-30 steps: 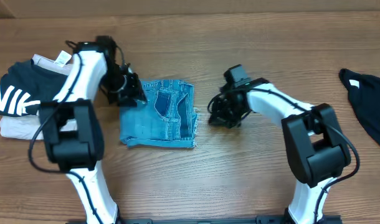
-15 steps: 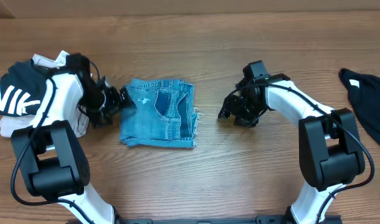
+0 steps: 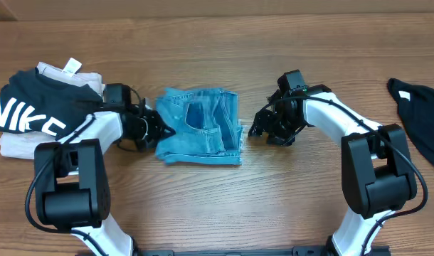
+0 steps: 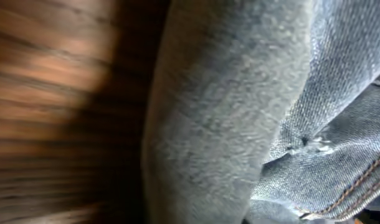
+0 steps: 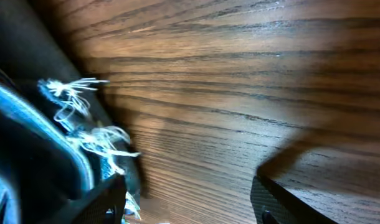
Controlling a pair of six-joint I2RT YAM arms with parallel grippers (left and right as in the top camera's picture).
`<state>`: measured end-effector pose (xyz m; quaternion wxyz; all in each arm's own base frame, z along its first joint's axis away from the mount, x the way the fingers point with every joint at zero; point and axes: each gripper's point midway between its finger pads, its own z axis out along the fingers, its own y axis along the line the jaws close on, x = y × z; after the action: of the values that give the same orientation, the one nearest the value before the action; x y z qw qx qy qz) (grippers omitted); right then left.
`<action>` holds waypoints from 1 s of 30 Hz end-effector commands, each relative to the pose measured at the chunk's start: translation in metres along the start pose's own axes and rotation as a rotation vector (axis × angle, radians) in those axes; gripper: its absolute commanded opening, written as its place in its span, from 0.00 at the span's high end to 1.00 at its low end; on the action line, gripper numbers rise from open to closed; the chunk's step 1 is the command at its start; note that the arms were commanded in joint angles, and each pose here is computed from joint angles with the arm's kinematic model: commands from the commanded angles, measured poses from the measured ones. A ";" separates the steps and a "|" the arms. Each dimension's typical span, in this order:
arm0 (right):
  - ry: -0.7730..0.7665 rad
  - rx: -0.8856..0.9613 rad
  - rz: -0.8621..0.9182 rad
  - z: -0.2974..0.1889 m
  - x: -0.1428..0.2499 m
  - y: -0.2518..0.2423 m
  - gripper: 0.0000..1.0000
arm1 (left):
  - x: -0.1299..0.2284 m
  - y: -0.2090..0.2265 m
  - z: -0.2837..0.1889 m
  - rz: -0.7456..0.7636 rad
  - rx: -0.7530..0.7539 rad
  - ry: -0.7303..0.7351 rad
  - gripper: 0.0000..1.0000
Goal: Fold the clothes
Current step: 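Carry the folded jeans left with the left gripper onto the NIKE stack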
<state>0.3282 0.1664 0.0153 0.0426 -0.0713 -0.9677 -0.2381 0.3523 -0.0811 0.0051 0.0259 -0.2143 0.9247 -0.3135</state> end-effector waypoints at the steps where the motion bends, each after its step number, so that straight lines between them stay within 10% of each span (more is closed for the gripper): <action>1: -0.013 -0.013 -0.017 -0.008 0.003 0.005 0.32 | -0.001 -0.017 -0.004 0.088 0.048 0.006 0.96; 7: 0.006 -0.004 -0.006 -0.008 0.008 0.003 0.32 | -0.049 -0.134 -0.137 0.358 0.196 -0.364 0.96; 14: 0.012 -0.001 -0.002 -0.008 0.009 0.002 0.32 | -0.089 -0.136 -0.272 0.348 0.210 -0.625 0.96; 23: 0.032 0.008 0.009 -0.008 0.014 0.000 0.32 | -0.118 0.012 -0.382 0.086 0.178 -0.823 0.96; 30: 0.067 0.023 0.030 -0.009 0.023 -0.004 0.32 | -0.148 0.110 -0.347 -0.011 0.177 -0.744 0.96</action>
<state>0.3067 0.1611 0.0144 0.0870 -0.0812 -0.9674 -0.2237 0.3688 0.2528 0.2151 0.3637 -0.3676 0.8133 -0.2666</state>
